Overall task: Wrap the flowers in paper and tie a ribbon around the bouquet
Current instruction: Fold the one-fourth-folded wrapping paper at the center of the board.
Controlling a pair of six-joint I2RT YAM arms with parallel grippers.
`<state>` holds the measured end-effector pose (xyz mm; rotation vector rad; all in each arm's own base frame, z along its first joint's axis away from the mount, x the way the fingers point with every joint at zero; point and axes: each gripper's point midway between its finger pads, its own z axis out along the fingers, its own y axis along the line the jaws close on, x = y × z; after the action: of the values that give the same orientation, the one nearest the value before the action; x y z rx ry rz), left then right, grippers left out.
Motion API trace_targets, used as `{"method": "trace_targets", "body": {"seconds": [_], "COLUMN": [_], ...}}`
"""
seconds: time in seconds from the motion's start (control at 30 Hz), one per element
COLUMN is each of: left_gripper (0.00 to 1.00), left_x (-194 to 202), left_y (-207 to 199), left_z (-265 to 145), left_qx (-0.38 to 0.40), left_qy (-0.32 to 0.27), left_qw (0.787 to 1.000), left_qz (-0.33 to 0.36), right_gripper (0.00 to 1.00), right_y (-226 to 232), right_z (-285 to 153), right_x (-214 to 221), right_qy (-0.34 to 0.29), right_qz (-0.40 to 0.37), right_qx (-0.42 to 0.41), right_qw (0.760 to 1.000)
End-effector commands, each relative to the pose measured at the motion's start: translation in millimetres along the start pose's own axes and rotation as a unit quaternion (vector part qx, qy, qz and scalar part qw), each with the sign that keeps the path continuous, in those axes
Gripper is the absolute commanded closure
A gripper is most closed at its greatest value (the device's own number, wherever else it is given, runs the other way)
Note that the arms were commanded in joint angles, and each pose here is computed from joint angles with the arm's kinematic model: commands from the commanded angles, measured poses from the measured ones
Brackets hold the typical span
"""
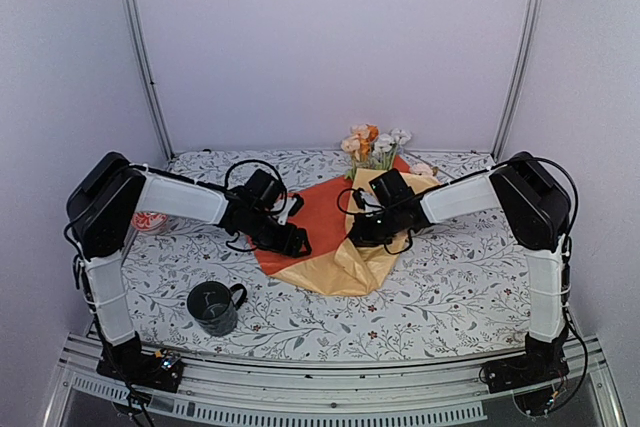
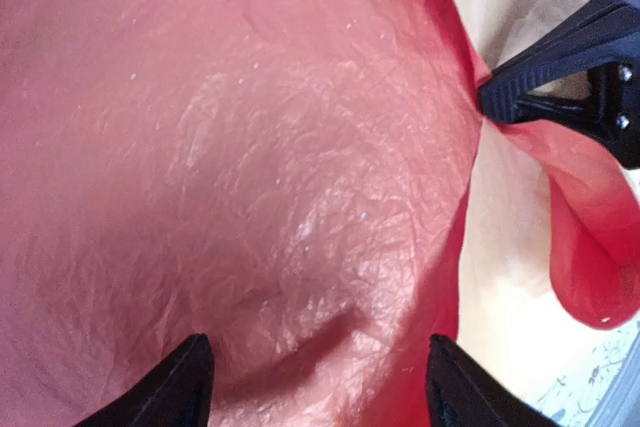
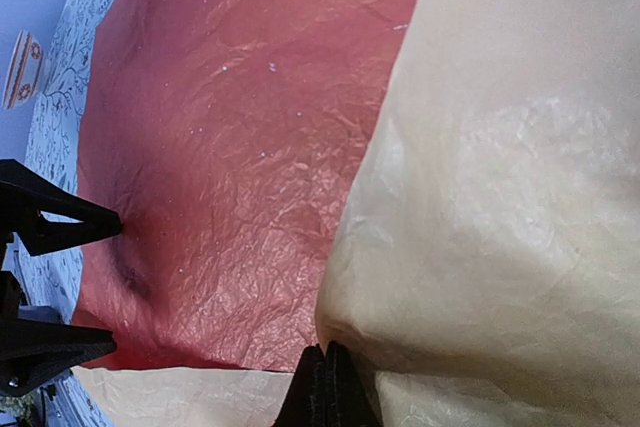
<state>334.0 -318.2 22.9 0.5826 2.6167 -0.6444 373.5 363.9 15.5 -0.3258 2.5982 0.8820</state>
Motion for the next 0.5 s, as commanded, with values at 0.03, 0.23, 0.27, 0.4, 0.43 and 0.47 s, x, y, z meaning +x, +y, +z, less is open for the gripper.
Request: {"method": "trace_targets", "body": {"seconds": [0.03, 0.23, 0.27, 0.4, 0.43, 0.47], "left_gripper": [0.30, 0.32, 0.33, 0.33, 0.33, 0.34], "left_x": [65, 101, 105, 118, 120, 121], "left_y": [-11, -48, -55, -76, -77, -77], "left_z": [33, 45, 46, 49, 51, 53], "left_qx": [0.005, 0.044, 0.052, 0.073, 0.078, 0.079], "left_qy": [0.095, 0.136, 0.138, 0.148, 0.150, 0.152], "left_qw": [0.995, 0.989, 0.988, 0.985, 0.984, 0.984], "left_qz": [0.007, 0.033, 0.038, 0.058, 0.058, 0.056], "right_gripper": [1.00, 1.00, 1.00, 1.00, 1.00, 1.00], "right_y": [-19, -23, -23, -27, -24, -17], "right_z": [-8, -34, -41, -63, -64, -65], "right_x": [27, 31, 30, 23, 21, 19], "right_qy": [0.051, 0.053, 0.050, 0.048, 0.052, 0.053], "right_qz": [-0.021, -0.051, -0.059, -0.092, -0.107, -0.116], "right_qx": [0.040, 0.073, 0.080, 0.119, 0.115, 0.106], "right_qw": [0.998, 0.995, 0.994, 0.987, 0.986, 0.986]}}
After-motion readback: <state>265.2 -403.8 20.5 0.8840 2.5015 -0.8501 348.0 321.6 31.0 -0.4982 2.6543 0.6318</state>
